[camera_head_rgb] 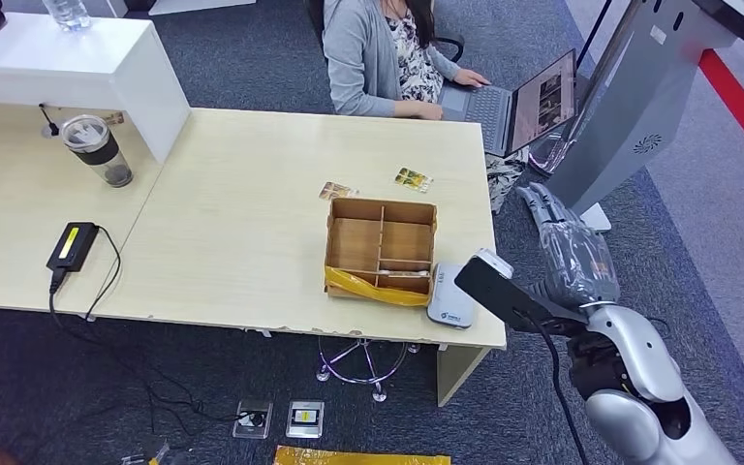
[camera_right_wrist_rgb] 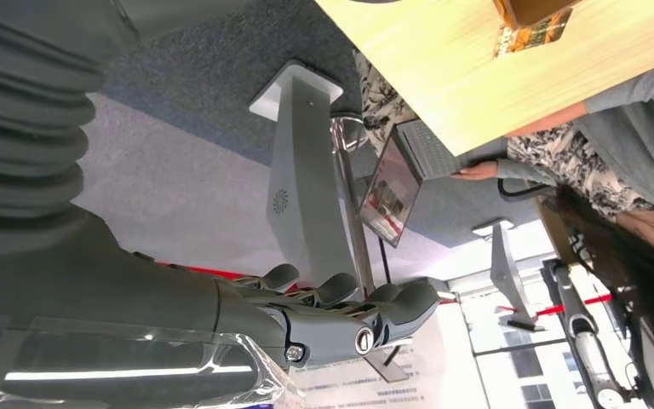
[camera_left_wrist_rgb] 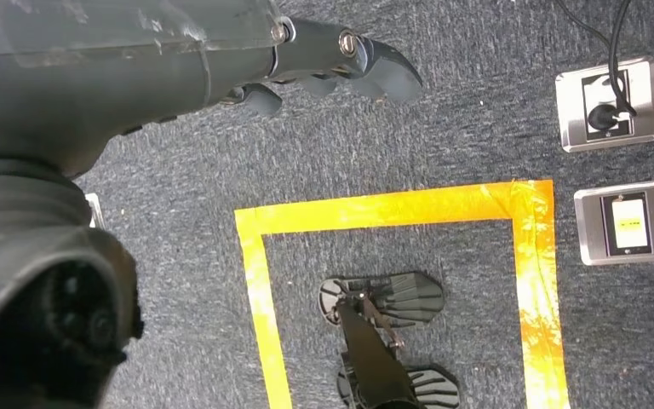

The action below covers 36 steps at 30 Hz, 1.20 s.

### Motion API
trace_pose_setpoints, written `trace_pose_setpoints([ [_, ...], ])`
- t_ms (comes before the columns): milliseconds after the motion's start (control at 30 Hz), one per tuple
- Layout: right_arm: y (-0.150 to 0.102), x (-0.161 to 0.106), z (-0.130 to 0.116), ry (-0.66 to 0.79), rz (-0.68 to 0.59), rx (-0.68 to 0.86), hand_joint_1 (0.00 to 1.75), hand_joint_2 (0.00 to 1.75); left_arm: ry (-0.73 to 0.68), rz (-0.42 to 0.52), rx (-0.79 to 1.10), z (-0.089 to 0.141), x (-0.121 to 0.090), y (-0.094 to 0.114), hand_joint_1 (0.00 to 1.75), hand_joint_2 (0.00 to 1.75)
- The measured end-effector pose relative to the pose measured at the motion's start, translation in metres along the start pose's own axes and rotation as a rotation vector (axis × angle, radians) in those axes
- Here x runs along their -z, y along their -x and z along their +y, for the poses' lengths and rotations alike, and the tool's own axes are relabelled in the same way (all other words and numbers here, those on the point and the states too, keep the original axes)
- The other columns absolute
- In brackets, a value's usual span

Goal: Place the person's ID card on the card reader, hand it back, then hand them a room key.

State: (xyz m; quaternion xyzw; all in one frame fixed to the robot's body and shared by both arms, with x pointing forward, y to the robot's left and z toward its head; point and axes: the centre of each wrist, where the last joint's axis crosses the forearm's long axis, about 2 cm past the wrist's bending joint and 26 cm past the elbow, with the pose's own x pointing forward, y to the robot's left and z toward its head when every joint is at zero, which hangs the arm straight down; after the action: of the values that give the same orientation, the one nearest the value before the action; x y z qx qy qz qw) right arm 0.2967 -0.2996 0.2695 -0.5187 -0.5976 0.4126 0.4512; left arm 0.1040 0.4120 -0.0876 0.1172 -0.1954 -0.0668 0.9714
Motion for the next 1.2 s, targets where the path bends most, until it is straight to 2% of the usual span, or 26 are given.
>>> trace_pose_setpoints([
  [367,-0.034,-0.002,0.034,-0.087,-0.047,0.024,0.0,1.75,0.001,-0.001,0.006,0.0,0.0,-0.001,0.0,0.0],
  [800,-0.059,-0.007,0.043,-0.171,-0.094,0.004,0.0,1.75,-0.001,-0.002,0.006,0.001,0.0,0.0,0.0,0.0],
  [1200,-0.083,-0.001,0.05,-0.126,-0.144,-0.012,0.0,1.75,0.0,-0.008,0.015,0.001,0.0,-0.001,0.0,0.0],
])
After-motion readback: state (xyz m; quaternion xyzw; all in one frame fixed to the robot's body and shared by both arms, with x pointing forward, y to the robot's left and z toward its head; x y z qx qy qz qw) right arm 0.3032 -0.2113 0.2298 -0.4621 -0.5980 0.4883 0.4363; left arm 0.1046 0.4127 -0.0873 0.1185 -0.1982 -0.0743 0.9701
